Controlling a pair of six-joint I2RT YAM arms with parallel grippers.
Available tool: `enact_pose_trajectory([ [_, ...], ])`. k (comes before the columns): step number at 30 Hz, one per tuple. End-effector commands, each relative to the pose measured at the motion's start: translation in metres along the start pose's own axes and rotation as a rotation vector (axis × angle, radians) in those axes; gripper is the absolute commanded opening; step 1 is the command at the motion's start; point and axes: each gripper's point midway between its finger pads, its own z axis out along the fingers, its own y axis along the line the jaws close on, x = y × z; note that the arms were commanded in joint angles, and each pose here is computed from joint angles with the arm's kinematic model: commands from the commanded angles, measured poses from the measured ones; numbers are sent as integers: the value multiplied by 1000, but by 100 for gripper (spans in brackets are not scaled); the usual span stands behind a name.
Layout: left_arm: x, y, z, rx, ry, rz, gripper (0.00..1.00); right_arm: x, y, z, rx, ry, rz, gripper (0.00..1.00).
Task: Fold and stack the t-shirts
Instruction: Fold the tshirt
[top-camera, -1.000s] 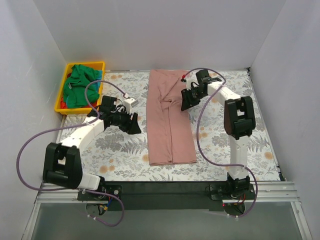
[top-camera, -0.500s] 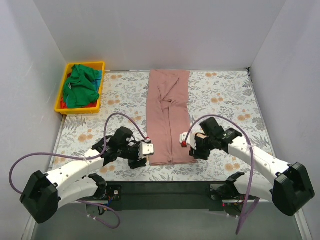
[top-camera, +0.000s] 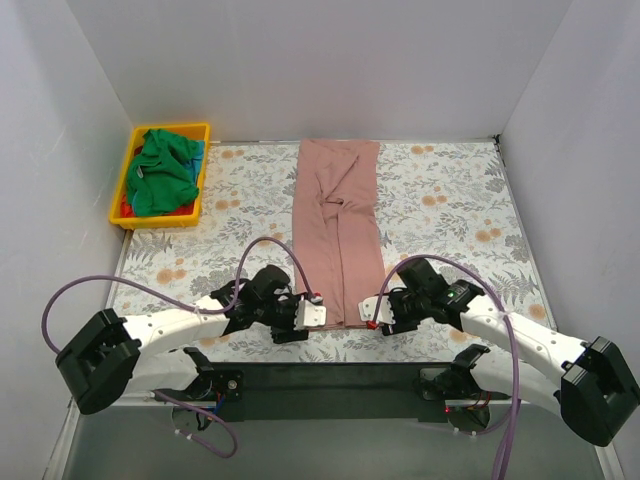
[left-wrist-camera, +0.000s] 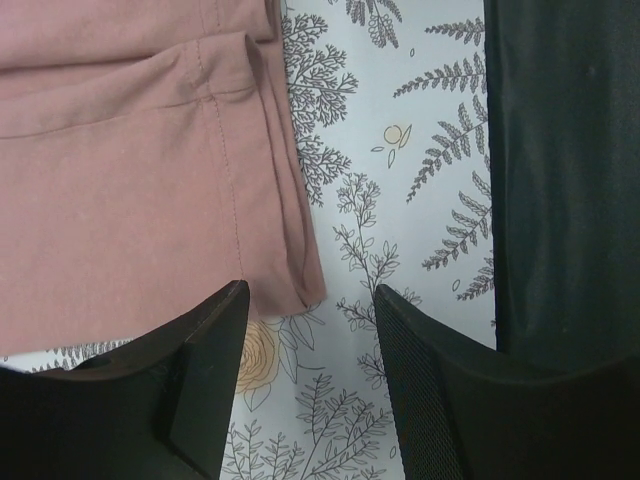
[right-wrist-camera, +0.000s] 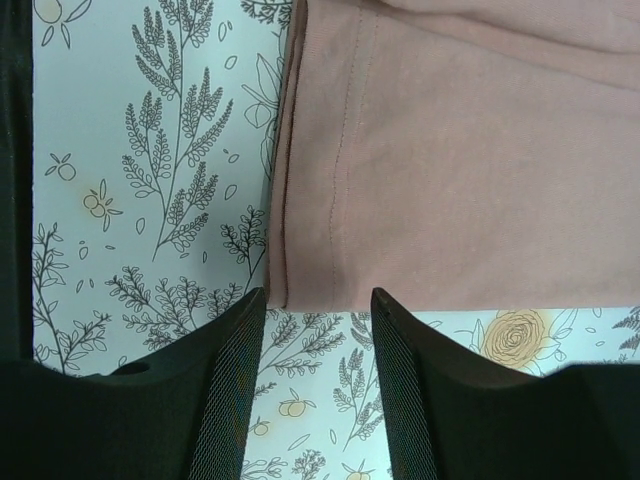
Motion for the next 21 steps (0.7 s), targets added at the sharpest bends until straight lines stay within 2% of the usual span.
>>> enact_pose_trajectory([
  [1, -19, 11, 3, -34, -45, 38, 52, -6, -3, 4, 7, -20, -58, 53],
  [15, 13, 3, 15, -20, 60, 9, 49, 26, 29, 23, -99, 72, -49, 49],
  [19, 19, 1, 16, -5, 93, -8, 37, 31, 35, 26, -126, 95, -34, 35],
  [20, 20, 0, 16, 2, 100, -11, 33, 33, 36, 26, -129, 101, -29, 28],
  [21, 22, -1, 16, 5, 106, -10, 26, 34, 38, 26, -135, 106, -25, 25],
])
